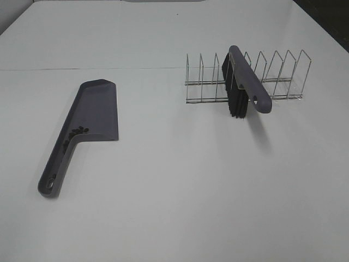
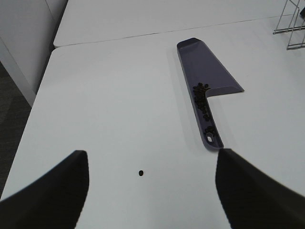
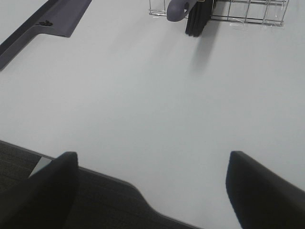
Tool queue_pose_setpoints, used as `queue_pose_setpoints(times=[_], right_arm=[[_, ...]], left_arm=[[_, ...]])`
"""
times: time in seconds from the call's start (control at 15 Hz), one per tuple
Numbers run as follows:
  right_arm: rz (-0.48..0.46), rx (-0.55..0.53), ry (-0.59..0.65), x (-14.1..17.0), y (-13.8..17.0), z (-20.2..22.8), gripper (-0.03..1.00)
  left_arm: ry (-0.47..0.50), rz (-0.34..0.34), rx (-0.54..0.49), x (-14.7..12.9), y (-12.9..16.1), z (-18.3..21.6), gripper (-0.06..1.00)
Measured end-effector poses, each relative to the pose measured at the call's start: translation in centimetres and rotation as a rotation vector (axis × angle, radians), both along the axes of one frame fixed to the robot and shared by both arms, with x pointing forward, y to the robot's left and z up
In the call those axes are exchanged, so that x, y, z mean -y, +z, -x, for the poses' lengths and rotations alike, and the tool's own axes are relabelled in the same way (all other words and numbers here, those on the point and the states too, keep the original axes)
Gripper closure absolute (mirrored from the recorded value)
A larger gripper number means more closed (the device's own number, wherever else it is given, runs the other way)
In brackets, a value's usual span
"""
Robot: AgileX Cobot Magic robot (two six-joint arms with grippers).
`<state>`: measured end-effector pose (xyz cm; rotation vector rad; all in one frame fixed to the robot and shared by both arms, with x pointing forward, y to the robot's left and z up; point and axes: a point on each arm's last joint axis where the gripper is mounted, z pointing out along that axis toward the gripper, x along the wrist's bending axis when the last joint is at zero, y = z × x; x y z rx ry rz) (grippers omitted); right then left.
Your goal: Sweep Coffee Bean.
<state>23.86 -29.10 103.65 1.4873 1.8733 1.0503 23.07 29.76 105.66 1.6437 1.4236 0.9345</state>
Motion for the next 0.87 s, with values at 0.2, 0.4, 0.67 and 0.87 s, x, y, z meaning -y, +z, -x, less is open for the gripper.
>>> queue_pose_setpoints(times=[0.2,0.4,0.67,0.87], right_arm=[[0.000,0.000,0.000,0.00,0.00,0.00,0.18],[0.000,0.000,0.000,0.00,0.00,0.00,0.18],[0.000,0.000,0.000,0.00,0.00,0.00,0.18],[0.000,0.000,0.000,0.00,0.00,0.00,0.18]], left_arm=[[0.000,0.000,0.000,0.00,0.00,0.00,0.26],[0.000,0.000,0.001,0.00,0.01,0.00,0.26],[0.000,0.001,0.001,0.00,0.01,0.00,0.26],[0.000,0.001,0.001,0.00,0.01,0.00,0.26]])
